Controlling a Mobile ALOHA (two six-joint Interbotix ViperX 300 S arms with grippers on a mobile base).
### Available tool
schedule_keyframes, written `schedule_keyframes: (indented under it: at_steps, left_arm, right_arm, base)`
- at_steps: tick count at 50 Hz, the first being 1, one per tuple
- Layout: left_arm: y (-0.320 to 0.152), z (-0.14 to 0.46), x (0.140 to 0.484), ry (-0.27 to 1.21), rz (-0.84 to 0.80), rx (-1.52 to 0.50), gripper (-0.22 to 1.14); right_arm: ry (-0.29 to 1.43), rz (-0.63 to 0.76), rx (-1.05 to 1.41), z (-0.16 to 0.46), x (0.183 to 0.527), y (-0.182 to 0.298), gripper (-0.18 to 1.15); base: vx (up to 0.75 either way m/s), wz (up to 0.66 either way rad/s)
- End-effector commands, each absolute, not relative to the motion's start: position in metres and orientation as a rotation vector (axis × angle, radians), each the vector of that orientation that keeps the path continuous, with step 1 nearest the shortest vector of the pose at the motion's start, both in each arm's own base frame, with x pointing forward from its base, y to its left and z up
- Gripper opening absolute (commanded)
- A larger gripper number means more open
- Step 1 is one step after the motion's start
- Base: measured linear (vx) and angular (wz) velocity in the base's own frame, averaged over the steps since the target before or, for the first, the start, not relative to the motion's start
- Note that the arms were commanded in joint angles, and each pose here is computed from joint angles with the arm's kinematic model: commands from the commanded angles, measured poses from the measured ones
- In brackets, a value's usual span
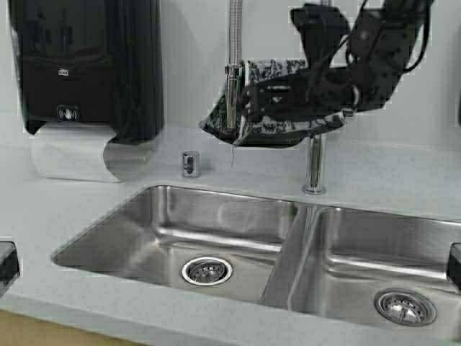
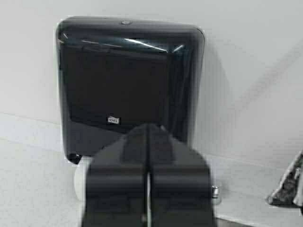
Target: Get the cloth and wipe up the spill under the wine glass
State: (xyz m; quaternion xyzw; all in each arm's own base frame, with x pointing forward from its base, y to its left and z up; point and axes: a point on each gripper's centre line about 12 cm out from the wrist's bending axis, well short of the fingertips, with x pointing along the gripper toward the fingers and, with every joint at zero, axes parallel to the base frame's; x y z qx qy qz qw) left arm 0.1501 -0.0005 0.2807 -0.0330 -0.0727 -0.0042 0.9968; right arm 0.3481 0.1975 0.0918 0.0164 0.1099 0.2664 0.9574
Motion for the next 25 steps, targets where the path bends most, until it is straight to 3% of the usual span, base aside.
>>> schedule_keyframes:
  at_steps: [1,25]
  left_arm:
    - [0.000,0.284,0.151,-0.149,-0.008,-0.066,0.02]
    - [0.000,0.283,0.151,-0.141,-0.006,-0.063,0.02]
  right_arm:
    - [0.177,0.547,0.046,0.099,0.361,0.206,1.03]
    - [0.135,0.526,0.063,0.088,0.402,0.220,1.03]
  base:
    - [0.11,0.02]
    - [0.07,0.01]
